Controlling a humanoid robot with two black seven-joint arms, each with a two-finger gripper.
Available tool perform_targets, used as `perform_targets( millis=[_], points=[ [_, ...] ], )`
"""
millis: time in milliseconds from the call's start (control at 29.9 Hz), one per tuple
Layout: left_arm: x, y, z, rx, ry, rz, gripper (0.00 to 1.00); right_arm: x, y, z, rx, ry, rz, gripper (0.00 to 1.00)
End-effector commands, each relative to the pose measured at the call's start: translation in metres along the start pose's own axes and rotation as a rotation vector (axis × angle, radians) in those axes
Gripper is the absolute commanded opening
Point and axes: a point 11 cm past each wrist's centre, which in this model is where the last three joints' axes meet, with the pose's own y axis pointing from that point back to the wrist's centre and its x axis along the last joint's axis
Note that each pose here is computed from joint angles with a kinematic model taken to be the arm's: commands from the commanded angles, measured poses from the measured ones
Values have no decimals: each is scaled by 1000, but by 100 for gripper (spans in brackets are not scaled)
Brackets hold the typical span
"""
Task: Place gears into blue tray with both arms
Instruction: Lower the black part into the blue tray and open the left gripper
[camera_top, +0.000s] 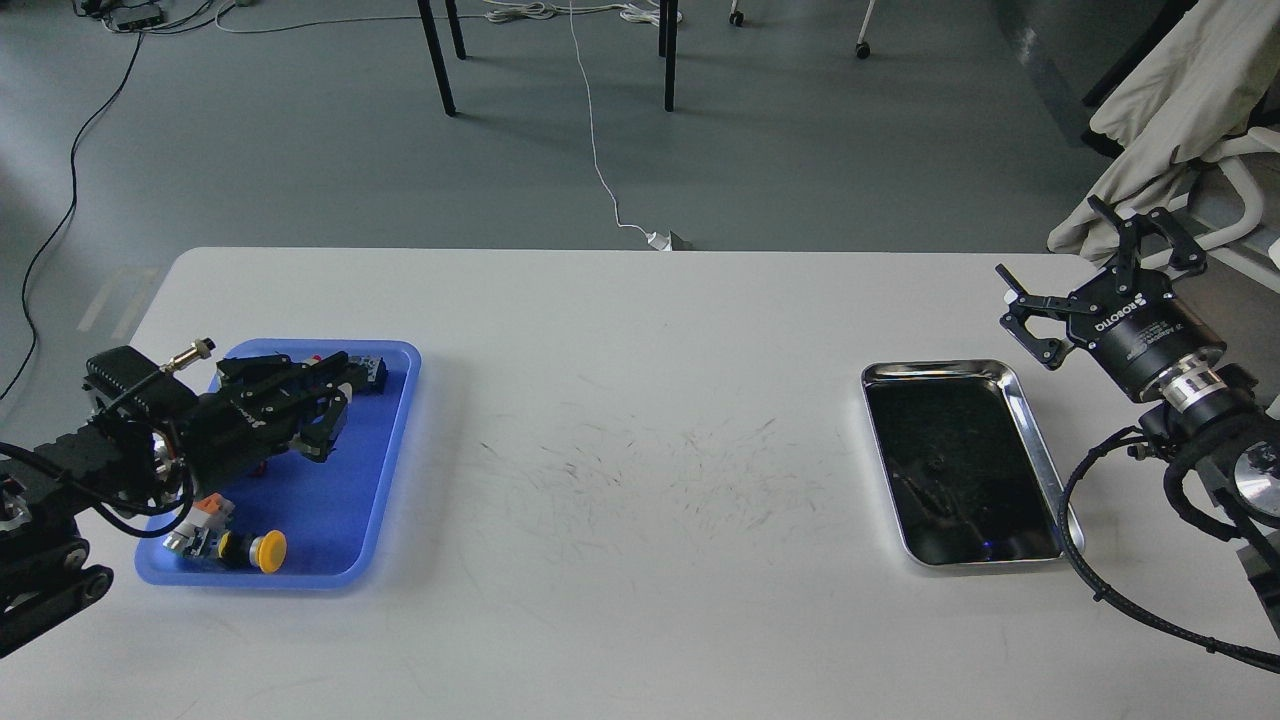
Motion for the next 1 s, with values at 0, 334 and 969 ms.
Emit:
perform_targets(
  millis=[0,334,969],
  points=[
    [-17,8,-5,20,11,-5,10,-3,-1,1,-1,0,-10,97],
    [-50,-8,0,50,55,-37,15,-3,-1,0,0,1,-10,97],
    [-32,-16,-20,125,81,55,95,-6,-4,-4,5,5,-18,97]
  ],
)
